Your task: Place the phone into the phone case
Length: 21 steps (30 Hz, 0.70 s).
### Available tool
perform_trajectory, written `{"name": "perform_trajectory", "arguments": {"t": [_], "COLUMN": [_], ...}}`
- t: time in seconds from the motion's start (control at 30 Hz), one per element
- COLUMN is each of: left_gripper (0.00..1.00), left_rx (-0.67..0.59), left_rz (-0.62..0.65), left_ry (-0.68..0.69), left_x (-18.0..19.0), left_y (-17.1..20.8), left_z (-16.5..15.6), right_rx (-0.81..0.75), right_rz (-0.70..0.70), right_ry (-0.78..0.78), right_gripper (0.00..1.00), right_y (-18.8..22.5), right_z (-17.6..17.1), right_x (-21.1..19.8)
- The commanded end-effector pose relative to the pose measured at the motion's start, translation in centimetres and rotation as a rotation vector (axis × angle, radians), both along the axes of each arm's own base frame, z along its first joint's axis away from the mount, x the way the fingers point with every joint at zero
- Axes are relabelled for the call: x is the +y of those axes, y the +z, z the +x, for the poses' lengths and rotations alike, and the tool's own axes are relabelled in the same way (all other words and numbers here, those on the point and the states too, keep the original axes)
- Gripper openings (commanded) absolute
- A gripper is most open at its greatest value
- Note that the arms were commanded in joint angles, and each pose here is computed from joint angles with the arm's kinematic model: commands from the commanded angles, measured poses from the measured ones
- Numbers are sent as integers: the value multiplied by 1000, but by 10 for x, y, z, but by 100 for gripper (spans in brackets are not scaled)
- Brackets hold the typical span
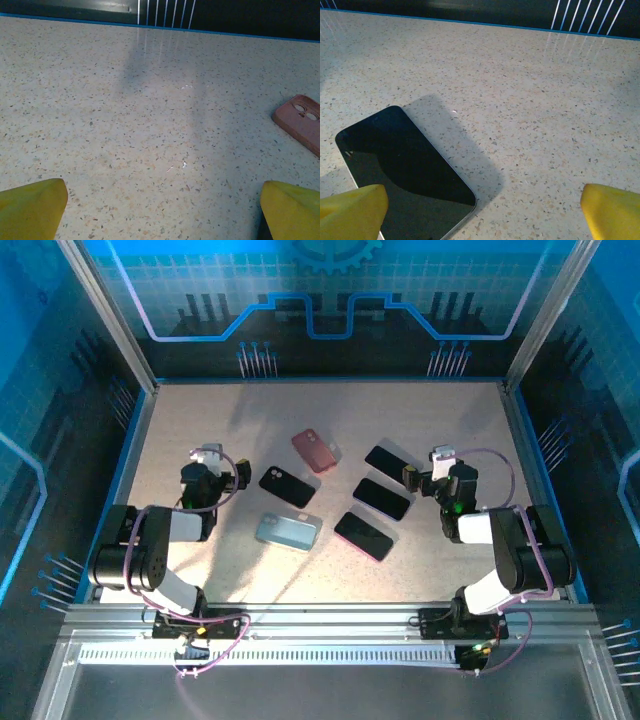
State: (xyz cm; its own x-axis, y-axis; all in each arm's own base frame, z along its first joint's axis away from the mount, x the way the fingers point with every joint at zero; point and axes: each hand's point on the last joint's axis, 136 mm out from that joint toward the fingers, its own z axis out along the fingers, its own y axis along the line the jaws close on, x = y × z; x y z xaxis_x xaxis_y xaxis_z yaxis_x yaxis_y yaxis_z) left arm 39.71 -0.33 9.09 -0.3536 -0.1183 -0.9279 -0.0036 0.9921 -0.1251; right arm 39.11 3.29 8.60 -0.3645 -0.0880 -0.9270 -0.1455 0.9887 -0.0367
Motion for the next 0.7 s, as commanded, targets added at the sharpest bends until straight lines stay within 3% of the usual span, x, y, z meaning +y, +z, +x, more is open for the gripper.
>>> {"name": "perform_trajectory", "arguments": {"t": [0.0,0.67], "left_gripper": [99,99], "left_rx": [-28,-26], "left_rz": [6,6], "left_ry": [-26,-26], "left_x": [-3,-3], "left_y": [5,5], "left_z": [2,1], "right_rx": [-44,-43], "right_rz": [-14,-8], "right_ry": [0,-2], "right_gripper": [100,100], "right_y": [11,12], "right_z": [7,8], "right_x": [1,0]}}
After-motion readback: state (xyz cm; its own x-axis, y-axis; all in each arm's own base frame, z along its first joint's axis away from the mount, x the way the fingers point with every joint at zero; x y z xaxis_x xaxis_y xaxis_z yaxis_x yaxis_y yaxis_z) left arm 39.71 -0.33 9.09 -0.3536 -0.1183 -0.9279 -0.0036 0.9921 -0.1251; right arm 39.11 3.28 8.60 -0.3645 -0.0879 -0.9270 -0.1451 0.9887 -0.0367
